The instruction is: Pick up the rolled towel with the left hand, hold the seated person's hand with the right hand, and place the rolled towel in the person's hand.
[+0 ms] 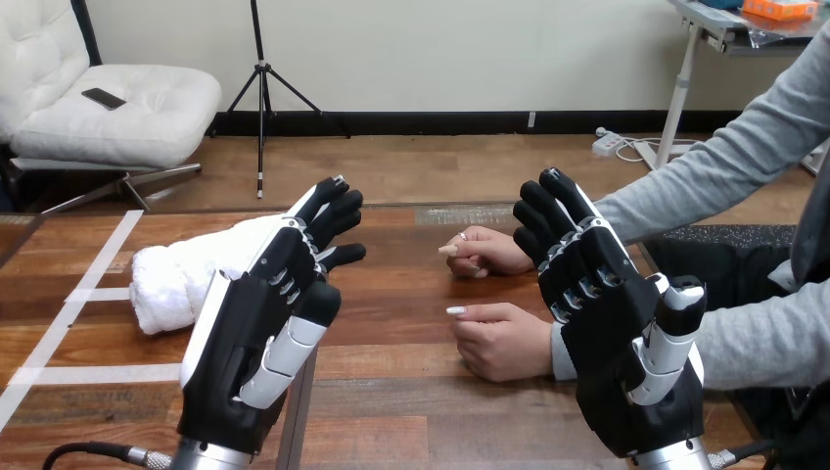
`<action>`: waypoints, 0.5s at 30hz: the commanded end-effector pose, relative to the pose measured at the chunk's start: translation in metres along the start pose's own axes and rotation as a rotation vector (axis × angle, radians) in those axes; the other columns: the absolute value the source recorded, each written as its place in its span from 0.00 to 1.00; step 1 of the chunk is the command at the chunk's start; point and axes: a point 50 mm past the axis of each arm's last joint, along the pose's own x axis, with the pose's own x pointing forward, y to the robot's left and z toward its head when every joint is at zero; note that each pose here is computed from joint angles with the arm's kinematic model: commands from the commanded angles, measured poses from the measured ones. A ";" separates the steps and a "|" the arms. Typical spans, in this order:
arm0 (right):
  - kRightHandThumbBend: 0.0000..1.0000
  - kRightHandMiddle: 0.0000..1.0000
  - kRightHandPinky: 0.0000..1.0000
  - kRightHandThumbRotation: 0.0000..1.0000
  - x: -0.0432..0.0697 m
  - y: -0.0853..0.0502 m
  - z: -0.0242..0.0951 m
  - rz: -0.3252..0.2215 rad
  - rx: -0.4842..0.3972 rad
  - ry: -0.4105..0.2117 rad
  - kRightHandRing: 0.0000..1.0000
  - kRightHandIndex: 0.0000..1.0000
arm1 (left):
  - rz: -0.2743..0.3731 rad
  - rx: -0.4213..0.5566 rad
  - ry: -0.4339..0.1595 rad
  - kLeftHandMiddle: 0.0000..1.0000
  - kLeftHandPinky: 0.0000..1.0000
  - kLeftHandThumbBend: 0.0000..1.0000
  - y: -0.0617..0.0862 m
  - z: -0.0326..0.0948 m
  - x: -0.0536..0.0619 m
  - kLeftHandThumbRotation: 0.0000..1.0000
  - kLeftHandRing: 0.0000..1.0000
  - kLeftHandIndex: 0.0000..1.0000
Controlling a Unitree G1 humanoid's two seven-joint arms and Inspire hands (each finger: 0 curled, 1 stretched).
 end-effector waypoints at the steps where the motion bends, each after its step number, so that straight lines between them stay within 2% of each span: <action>1: 1.00 0.93 1.00 1.00 0.016 0.002 0.010 0.030 -0.009 -0.083 0.96 0.92 | -0.009 0.031 -0.082 0.87 0.77 0.83 0.002 0.011 0.013 0.81 0.87 0.88; 15: 0.99 0.93 0.99 1.00 0.016 0.002 0.010 0.033 -0.009 -0.078 0.95 0.92 | -0.003 0.039 -0.078 0.86 0.76 0.85 0.002 0.012 0.013 0.81 0.86 0.87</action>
